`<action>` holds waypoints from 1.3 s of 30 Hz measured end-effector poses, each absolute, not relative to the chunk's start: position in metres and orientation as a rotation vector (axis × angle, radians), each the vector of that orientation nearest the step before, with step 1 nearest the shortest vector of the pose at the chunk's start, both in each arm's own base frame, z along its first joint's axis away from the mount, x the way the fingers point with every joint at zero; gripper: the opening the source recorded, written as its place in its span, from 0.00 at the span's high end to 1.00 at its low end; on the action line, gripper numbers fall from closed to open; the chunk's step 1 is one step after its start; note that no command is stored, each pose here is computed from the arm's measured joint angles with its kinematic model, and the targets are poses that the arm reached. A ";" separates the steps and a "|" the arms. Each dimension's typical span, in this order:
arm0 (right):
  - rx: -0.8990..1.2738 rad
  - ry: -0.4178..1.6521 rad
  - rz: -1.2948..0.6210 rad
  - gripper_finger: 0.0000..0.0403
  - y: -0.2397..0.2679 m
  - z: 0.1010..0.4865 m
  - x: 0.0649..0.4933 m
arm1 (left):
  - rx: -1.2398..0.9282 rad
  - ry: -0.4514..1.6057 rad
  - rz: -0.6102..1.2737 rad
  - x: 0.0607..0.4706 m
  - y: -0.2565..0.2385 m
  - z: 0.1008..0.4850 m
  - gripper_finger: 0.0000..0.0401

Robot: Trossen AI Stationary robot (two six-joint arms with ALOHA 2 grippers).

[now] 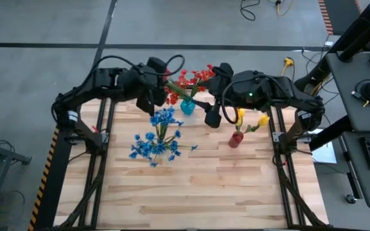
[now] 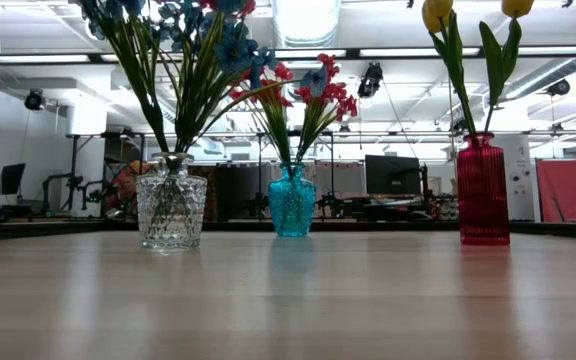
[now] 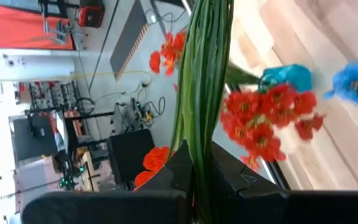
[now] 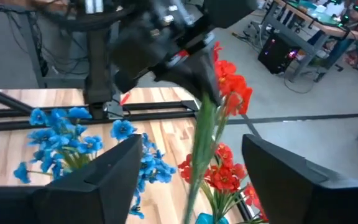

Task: Sort flowers into vase by color
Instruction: Put the red flowers into the blue vase

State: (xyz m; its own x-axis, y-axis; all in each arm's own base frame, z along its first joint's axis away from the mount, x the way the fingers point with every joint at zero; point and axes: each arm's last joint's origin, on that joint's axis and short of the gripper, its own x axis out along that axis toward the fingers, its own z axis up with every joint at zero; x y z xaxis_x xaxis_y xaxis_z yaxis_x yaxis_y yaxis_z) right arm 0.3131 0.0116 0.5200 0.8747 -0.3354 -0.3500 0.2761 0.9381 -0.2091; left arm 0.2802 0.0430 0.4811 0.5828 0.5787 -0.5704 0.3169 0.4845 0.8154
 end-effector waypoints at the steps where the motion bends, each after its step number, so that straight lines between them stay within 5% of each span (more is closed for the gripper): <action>1: -0.147 0.394 -0.329 0.31 0.009 0.519 0.314 | 1.105 0.982 0.186 0.285 0.041 0.481 0.97; 10: -0.061 0.530 -0.300 0.24 -0.006 0.498 0.327 | 1.163 0.956 0.108 0.310 0.019 0.480 0.97; 22: -0.029 0.632 -0.297 0.29 -0.012 0.477 0.344 | 1.190 0.932 0.065 0.325 0.002 0.476 0.97; 31: 0.004 0.640 -0.234 0.46 -0.011 0.474 0.348 | 1.197 0.873 0.083 0.327 -0.007 0.481 0.97; 39: 0.004 0.647 -0.232 0.73 -0.011 0.473 0.348 | 1.165 0.841 0.116 0.329 -0.008 0.483 0.96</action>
State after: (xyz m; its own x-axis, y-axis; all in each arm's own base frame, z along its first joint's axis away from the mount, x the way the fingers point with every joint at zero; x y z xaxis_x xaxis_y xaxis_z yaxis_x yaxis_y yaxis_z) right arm 0.3479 -0.0113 0.4734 0.7730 -0.2129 -0.5976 0.2152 0.9741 -0.0686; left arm 0.3291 -0.0076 0.4831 0.6980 0.4906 -0.5217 0.3309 0.4251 0.8425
